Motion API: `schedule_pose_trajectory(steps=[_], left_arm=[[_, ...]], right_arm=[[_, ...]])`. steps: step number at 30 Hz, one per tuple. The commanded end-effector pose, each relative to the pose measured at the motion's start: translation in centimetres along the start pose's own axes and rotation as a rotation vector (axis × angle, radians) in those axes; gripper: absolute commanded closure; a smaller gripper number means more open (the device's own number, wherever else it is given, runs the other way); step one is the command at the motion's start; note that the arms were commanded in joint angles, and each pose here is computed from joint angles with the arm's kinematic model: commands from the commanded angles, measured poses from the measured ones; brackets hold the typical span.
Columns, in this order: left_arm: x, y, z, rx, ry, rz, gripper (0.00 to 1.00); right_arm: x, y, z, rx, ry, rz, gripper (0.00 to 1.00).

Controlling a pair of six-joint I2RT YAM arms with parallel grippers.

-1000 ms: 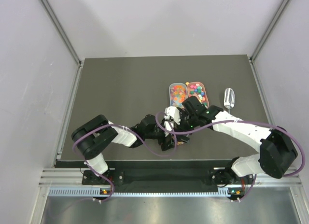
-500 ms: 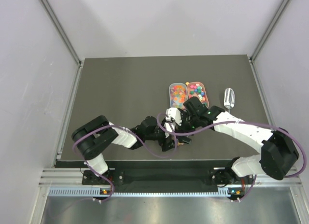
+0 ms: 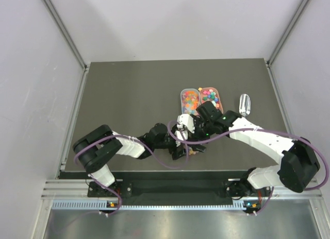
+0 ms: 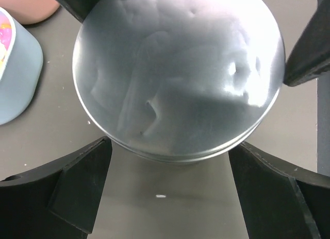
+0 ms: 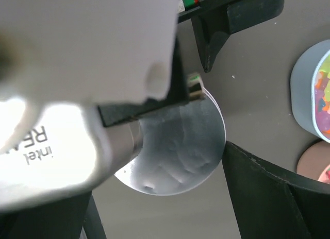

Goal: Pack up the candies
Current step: Screw the bottle lid onto the packing bottle.

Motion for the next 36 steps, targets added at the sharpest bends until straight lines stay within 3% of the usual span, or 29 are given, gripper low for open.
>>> schedule_pose_trajectory(steps=[1, 7, 19, 36], left_arm=[[3.3, 0.5, 1.0, 0.014, 0.054, -0.115, 0.02], [3.2, 1.1, 0.8, -0.004, 0.055, -0.115, 0.02], [2.7, 1.3, 0.8, -0.005, 0.049, -0.087, 0.02], [3.0, -0.6, 0.0, 0.010, 0.062, -0.130, 0.01]], right_arm=[[0.6, -1.2, -0.5, -0.035, -0.031, 0.013, 0.00], [1.4, -2.0, -1.7, -0.099, -0.077, 0.019, 0.00], [2.1, -3.6, 0.2, -0.008, -0.110, -0.076, 0.00], [0.1, -4.5, 1.0, 0.010, -0.055, -0.089, 0.00]])
Point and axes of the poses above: each gripper's point midway between its finger pads, its own y axis out along the fingers, its own z axis along the line the jaws close on, x = y × z, the point moved 7 cm from there along -y, back along the fingers, and after that the axes turned 5 degrees about -y, right-handed, at the moved point
